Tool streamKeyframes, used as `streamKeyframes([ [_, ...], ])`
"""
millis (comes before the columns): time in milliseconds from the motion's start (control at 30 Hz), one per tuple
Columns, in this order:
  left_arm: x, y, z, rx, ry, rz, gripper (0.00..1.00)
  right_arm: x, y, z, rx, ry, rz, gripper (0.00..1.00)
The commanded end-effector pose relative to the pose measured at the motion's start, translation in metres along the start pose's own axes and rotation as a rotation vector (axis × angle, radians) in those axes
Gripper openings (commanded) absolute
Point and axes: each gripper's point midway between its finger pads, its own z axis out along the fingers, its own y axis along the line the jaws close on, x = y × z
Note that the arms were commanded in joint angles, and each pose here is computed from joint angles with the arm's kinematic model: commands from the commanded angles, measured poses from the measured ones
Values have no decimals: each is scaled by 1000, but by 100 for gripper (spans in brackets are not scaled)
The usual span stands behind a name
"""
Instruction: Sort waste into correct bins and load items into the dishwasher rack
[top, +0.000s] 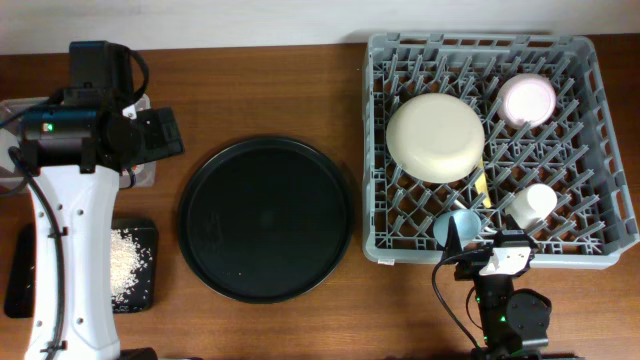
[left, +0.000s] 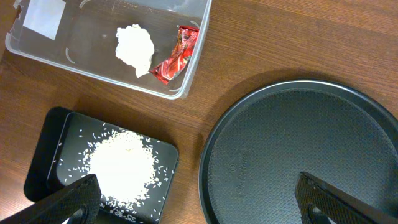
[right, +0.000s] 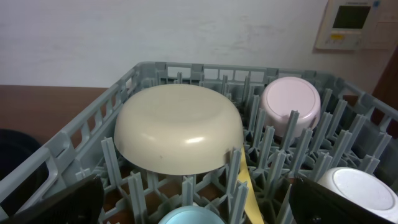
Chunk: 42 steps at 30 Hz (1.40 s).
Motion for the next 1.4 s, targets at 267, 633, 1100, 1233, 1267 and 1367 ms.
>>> streamKeyframes([
  [267, -2, 2, 0, -10, -7, -9, 99, 3, -3, 0, 18, 9, 3, 98],
  [633, 35, 54, -171, 97, -470, -130, 99, 3, -3, 0, 18, 9, 3, 98],
  [1100, 176, 52, -117, 244, -553, -157, 99, 3, -3, 0, 18, 9, 3, 98],
  [1233, 173, 32, -48, 301, -584, -298, 99, 3, -3, 0, 18, 9, 3, 98],
  [1267, 169, 27, -35, 325, -614, -310, 99, 3, -3, 0, 18, 9, 3, 98],
  [1367, 155, 8, -10, 405, -747, -312, 99, 3, -3, 0, 18, 9, 3, 98],
])
